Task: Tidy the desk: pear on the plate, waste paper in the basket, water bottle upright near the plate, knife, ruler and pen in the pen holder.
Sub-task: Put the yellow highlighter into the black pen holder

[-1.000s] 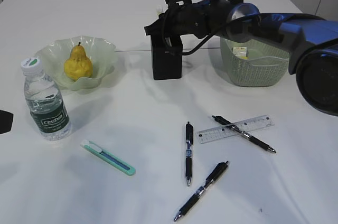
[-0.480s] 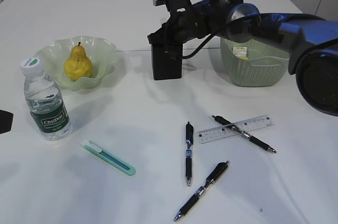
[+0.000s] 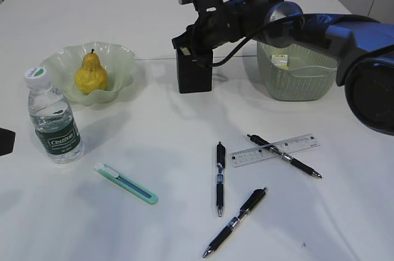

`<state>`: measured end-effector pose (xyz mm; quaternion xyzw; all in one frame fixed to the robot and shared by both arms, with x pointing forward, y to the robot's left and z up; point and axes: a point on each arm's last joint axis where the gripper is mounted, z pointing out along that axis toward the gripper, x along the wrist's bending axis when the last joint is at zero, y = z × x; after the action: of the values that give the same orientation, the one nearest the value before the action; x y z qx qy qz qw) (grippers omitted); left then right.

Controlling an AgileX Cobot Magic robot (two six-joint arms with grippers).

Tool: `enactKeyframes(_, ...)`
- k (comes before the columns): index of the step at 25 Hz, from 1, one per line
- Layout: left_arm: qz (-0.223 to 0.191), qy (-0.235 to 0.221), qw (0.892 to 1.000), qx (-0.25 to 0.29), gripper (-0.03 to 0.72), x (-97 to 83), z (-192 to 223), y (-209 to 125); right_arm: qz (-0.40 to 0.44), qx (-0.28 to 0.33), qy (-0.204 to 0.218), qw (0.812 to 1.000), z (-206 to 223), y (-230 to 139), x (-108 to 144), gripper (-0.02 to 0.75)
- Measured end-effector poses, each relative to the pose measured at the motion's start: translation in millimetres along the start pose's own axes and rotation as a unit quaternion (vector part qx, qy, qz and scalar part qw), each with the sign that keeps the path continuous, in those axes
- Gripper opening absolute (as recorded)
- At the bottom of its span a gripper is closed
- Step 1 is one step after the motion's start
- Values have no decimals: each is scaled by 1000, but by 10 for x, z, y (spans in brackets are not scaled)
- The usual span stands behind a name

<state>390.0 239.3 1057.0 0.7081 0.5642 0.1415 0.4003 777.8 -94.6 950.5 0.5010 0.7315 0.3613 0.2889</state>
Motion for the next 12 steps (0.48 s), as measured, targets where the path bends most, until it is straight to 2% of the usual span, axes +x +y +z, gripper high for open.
enactKeyframes(12, 0, 0, 1000, 0, 401, 0, 0, 0, 7, -1, -12, 1000, -361, 440, -59, 281)
